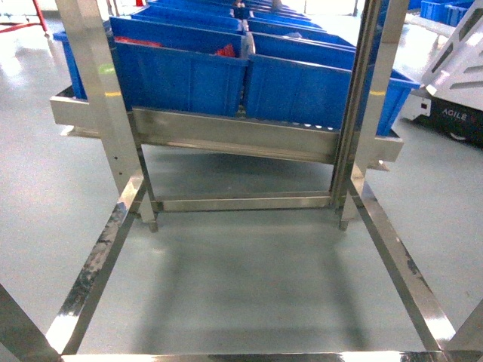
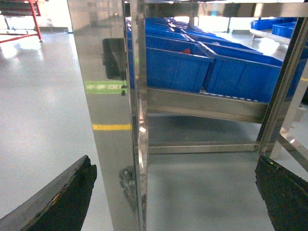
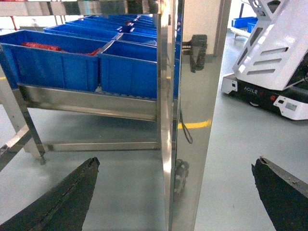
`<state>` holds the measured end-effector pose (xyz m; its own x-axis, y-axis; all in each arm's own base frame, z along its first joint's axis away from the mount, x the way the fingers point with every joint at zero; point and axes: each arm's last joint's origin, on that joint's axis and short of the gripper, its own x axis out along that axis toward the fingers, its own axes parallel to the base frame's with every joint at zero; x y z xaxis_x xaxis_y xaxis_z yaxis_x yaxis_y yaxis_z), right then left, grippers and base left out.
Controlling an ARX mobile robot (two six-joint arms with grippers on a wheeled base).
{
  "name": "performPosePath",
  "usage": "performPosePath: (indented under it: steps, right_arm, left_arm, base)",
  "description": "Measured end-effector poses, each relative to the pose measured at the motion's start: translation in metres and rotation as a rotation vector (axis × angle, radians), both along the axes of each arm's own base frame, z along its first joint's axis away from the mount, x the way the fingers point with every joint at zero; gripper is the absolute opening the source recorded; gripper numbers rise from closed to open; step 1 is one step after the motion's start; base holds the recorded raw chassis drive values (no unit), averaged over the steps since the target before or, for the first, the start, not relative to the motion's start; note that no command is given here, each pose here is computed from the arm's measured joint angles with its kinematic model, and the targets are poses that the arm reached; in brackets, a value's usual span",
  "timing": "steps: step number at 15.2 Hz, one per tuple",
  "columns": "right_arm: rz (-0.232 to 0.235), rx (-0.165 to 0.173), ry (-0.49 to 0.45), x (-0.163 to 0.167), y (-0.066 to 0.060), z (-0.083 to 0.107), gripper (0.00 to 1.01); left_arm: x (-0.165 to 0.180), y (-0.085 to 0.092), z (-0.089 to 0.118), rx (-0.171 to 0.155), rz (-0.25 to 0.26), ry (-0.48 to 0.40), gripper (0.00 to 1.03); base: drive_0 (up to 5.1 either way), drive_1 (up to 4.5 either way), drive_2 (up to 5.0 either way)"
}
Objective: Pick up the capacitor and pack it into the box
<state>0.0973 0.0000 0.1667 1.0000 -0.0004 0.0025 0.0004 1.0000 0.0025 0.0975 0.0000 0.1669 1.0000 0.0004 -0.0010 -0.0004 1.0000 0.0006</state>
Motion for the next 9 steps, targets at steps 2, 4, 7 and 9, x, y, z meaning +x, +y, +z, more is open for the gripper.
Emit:
performPosePath:
  steps: [2,4,7,9]
  right_arm:
    - [0.0,0.0,0.0,0.0,0.0,0.0,0.98]
    - [0.0,0.0,0.0,0.0,0.0,0.0,0.98]
    - [0.0,0.0,0.0,0.0,0.0,0.0,0.98]
    - [0.0,0.0,0.0,0.0,0.0,0.0,0.98]
  left_arm:
    - [0.0,0.0,0.0,0.0,0.0,0.0,0.98]
    - [0.0,0.0,0.0,0.0,0.0,0.0,0.98]
    - [0.0,0.0,0.0,0.0,0.0,0.0,0.98]
    - [0.0,0.0,0.0,0.0,0.0,0.0,0.98]
  base:
    - [0.0,0.0,0.0]
    - [0.0,0.0,0.0]
    - [0.0,0.0,0.0]
    - [0.0,0.0,0.0]
